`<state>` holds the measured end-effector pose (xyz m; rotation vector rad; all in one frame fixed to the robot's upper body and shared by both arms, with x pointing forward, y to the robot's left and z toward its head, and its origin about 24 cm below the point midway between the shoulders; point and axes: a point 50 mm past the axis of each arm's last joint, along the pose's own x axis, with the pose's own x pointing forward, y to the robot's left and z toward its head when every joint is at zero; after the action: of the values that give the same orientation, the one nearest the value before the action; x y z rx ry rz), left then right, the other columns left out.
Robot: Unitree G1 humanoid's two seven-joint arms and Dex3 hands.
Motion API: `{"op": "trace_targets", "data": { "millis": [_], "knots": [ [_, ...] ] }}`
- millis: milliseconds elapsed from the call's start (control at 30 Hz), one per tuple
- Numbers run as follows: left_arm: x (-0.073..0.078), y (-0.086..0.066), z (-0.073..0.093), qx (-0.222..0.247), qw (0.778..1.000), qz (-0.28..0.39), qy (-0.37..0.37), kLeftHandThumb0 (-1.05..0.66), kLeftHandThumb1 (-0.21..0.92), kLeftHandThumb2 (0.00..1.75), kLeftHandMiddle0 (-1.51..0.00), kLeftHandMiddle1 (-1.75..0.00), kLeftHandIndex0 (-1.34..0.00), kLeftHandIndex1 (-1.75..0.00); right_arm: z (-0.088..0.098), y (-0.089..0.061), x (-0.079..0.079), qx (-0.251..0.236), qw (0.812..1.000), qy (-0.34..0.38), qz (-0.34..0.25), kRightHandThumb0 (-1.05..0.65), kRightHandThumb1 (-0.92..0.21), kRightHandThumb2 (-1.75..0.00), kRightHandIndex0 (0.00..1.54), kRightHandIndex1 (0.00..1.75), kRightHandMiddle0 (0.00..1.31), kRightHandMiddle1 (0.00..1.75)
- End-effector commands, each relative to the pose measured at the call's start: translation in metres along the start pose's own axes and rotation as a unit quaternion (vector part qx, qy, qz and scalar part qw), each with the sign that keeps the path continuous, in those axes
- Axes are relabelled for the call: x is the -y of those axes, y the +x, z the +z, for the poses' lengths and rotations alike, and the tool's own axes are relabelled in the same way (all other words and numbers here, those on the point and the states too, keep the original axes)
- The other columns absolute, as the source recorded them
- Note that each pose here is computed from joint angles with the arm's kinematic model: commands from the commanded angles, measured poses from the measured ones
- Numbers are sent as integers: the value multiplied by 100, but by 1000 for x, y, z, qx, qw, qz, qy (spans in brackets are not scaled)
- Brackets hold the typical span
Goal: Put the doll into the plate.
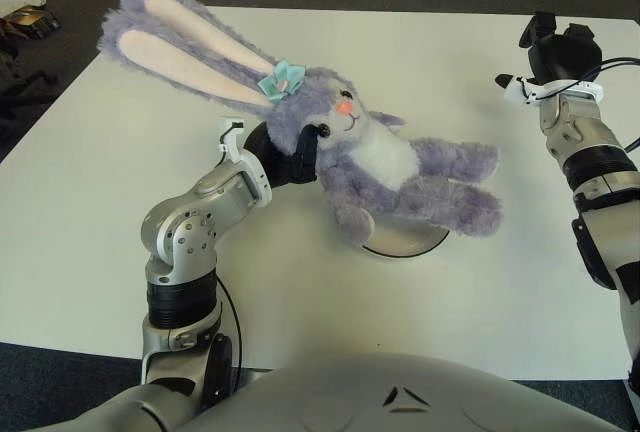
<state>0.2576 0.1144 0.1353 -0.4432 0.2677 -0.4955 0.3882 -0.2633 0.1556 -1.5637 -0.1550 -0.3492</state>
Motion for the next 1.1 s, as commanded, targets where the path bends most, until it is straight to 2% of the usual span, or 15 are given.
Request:
{"op": "trace_targets", "data": {
  "millis": [0,400,433,467,500,533,633,867,1067],
  "knots": [
    [2,-2,0,7,1000,-18,5,0,16,151,-74,-174,-49,-175,-1,6,9,0,1000,-3,-3,37,-70,-82,31,175,0,160],
    [3,-2,-2,3,998,-52,37,0,13,155,-76,-174,-51,-175,0,5,8,-5,1000,3,9,36,-72,-80,30,175,0,159],
    [3,-2,-2,2,998,-57,35,0,13,153,-77,-172,-51,-175,0,5,8,-6,1000,4,9,36,-71,-80,30,175,0,159],
    [3,-2,-3,1,998,-63,32,0,14,145,-83,-151,-53,-175,0,5,8,-6,1000,4,8,36,-71,-80,31,175,0,161],
    [3,-2,-4,-4,997,-73,23,0,14,145,-83,-151,-53,-175,0,6,8,-6,1000,5,9,36,-71,-80,31,175,0,161],
    [3,-2,-5,-7,997,-81,17,0,17,139,-85,-142,-53,-175,0,6,8,-6,1000,5,10,36,-71,-80,31,175,0,161],
    [3,-1,-5,-14,996,-90,11,0,21,130,-86,-131,-52,-175,1,6,8,-6,1000,6,11,36,-71,-80,31,175,0,163],
    [6,-1,-7,-20,996,-77,32,0,29,119,-84,-125,-47,-175,3,6,8,-7,1000,11,13,37,-70,-82,32,175,0,169],
    [11,0,-10,-15,995,-83,51,0,29,120,-84,-126,-46,-175,3,5,8,-5,1000,10,13,37,-65,-89,35,175,0,173]
  ]
}}
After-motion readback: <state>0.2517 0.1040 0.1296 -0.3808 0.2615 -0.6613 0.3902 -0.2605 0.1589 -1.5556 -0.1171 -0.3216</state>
